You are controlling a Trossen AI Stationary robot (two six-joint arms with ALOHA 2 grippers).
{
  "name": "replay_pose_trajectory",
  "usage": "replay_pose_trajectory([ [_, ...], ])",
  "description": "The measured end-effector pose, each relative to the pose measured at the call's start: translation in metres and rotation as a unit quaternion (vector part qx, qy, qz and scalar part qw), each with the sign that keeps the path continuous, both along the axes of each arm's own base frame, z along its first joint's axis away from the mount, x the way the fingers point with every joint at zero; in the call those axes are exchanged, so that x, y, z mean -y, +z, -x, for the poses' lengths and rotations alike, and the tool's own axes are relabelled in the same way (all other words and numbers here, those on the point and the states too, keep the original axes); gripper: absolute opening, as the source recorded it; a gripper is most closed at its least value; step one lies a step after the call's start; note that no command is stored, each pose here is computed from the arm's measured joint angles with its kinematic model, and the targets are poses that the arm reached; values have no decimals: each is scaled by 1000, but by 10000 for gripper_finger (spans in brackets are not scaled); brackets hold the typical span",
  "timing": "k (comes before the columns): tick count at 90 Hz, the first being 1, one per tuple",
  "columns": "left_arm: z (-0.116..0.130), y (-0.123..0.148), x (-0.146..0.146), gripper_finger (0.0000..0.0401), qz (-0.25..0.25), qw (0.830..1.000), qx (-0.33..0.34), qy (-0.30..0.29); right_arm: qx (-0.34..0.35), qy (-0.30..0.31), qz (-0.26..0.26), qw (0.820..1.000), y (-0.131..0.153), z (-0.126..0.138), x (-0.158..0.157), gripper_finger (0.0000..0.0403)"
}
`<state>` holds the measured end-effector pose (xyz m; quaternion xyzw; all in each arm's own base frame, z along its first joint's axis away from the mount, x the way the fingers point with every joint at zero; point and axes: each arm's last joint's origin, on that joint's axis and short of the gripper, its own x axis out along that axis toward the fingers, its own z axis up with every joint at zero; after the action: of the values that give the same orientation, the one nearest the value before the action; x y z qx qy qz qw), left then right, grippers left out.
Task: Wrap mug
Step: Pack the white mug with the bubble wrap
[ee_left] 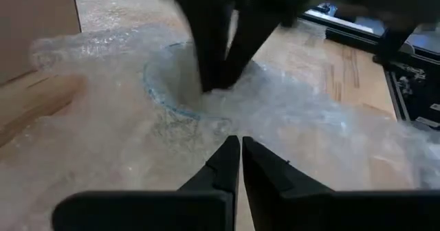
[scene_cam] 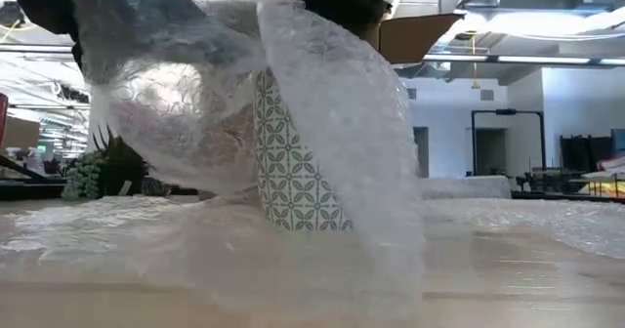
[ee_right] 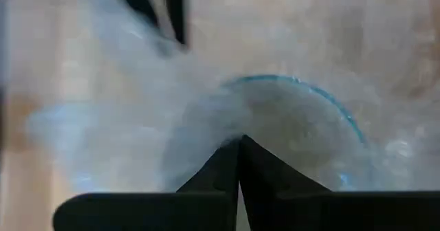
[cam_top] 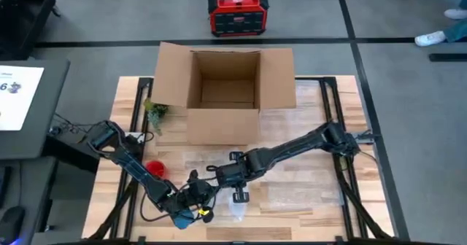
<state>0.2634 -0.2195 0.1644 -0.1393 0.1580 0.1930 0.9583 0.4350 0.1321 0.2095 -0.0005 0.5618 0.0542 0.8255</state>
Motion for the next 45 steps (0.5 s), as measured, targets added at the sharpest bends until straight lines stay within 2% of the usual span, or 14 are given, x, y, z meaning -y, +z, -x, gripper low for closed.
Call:
replay_pose_trajectory([
  [14,0,0,0,0,1,1000,1,0,12,-4,-33,999,-23,0,8,0],
  [25,0,0,0,0,1,1000,1,0,2,-13,-36,999,-32,2,14,0],
  [45,0,0,0,0,1,1000,1,0,4,-12,-42,999,-6,2,13,0],
])
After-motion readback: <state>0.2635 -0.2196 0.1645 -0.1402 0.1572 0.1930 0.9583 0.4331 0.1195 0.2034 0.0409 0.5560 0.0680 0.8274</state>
